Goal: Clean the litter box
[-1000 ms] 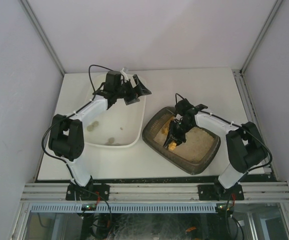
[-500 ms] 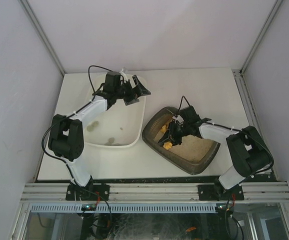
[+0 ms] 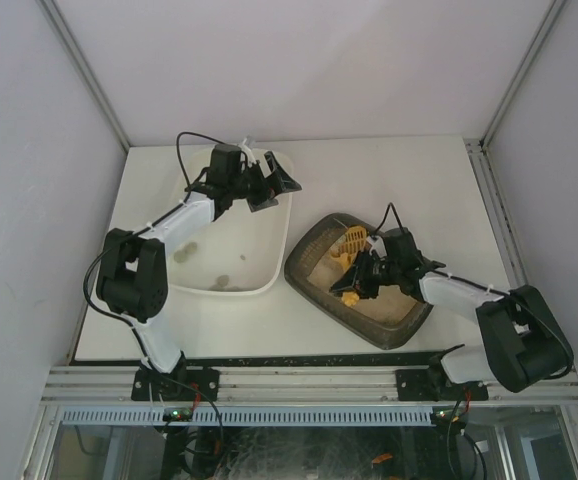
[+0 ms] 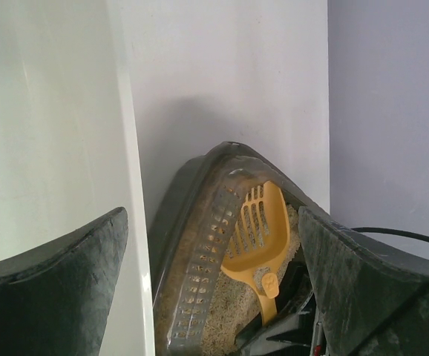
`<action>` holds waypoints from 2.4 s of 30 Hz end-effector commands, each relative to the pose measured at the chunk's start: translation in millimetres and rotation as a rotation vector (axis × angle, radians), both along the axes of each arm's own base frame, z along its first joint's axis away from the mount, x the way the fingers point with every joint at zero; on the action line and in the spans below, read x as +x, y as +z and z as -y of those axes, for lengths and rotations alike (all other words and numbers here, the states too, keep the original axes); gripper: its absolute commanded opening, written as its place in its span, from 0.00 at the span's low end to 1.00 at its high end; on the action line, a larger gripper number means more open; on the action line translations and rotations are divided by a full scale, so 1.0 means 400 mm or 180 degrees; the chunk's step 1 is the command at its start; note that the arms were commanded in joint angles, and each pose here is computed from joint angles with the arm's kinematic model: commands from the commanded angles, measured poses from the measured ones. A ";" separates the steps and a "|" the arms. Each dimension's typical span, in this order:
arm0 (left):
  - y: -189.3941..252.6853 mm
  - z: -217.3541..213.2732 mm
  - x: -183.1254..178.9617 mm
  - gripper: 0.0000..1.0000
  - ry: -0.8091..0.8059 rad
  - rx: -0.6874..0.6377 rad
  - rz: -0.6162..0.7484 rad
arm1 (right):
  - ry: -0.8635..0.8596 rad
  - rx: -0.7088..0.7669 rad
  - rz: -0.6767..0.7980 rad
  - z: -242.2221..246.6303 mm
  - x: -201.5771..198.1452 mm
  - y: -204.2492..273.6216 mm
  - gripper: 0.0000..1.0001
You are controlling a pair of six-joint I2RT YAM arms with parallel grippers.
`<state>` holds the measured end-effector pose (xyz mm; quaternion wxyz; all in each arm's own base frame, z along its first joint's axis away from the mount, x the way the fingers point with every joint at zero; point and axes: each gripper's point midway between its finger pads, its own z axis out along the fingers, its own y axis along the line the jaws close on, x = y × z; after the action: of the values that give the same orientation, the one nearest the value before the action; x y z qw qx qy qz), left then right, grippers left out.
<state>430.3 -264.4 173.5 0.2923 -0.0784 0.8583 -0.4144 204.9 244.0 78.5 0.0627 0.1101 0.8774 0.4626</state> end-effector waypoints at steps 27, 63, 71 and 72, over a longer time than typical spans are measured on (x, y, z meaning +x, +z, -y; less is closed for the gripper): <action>0.113 -0.026 0.018 1.00 0.0037 0.0123 0.0481 | 0.0013 -0.0035 0.0438 0.108 -0.119 0.101 0.00; 0.289 -0.283 -0.229 1.00 0.0004 0.1626 0.1383 | 0.0435 0.0435 0.1135 0.091 -0.183 0.274 0.00; 0.316 -0.410 -0.272 1.00 0.0252 0.2365 0.1605 | 0.0064 0.1084 0.1499 0.073 -0.226 0.291 0.00; 0.306 -0.413 -0.281 1.00 0.0168 0.2422 0.1580 | 0.0058 0.1111 0.1506 0.070 -0.229 0.282 0.00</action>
<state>328.5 -128.7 290.1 0.4922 0.0914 0.8543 -0.1399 109.9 207.2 187.0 0.2378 -0.0279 0.7742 0.5860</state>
